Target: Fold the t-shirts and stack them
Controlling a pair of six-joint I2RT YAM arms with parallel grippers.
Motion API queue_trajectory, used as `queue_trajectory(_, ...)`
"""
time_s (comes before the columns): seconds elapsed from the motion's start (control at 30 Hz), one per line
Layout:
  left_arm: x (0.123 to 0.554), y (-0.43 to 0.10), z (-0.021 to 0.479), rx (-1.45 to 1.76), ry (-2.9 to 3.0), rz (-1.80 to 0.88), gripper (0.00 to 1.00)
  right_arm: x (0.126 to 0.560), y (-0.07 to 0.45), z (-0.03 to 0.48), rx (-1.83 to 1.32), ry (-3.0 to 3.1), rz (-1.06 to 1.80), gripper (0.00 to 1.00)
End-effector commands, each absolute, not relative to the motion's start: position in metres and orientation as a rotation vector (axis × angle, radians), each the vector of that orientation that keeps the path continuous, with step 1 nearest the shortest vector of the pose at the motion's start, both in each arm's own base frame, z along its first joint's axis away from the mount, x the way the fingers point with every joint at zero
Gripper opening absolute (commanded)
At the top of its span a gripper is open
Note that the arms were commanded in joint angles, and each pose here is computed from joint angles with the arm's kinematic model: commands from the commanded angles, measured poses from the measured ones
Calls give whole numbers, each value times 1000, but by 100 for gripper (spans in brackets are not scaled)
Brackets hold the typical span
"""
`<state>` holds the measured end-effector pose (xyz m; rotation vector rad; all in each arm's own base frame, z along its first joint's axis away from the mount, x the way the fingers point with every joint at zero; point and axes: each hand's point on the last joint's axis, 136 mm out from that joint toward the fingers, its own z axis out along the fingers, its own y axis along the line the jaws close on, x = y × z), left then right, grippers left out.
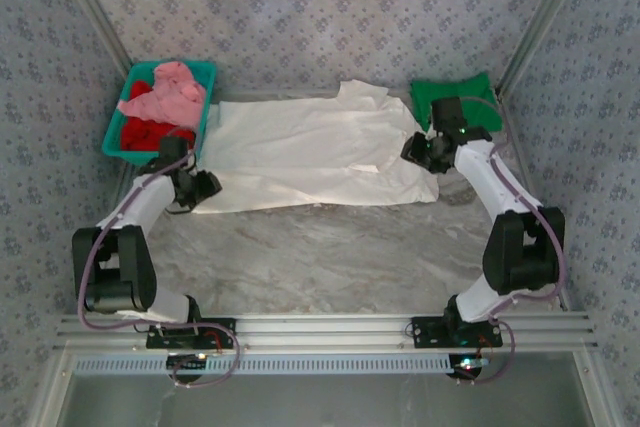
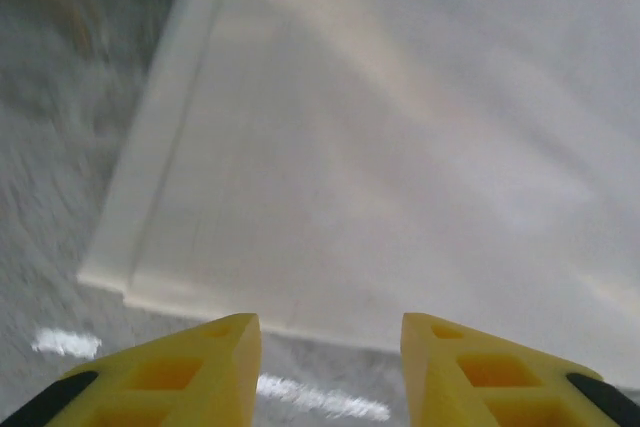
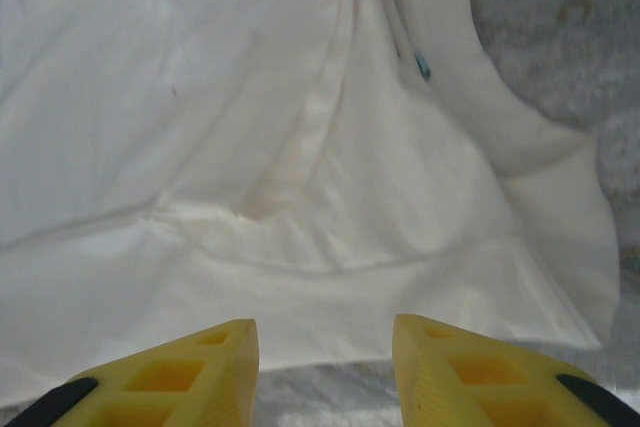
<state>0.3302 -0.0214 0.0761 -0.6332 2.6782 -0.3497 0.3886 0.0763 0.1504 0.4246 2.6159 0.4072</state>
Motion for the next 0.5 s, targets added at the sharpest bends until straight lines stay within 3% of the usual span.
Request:
queue_trajectory(0.0, 325, -29, 61, -647, 2699, -408, 40, 374, 69, 119, 459, 2705, 397, 43)
queue_trajectory(0.07, 327, -32, 52, -635, 2726, -423, 41, 361, 61, 93, 486, 2791, 358, 47)
queue_trajectory(0.27, 338, -27, 29, -666, 2759, -434, 42, 369, 51, 62, 458, 2874, 246, 49)
queue_trajectory(0.47, 343, -17, 16, -711, 2764, -437, 29, 378, 40, 46, 480, 2889, 181, 48)
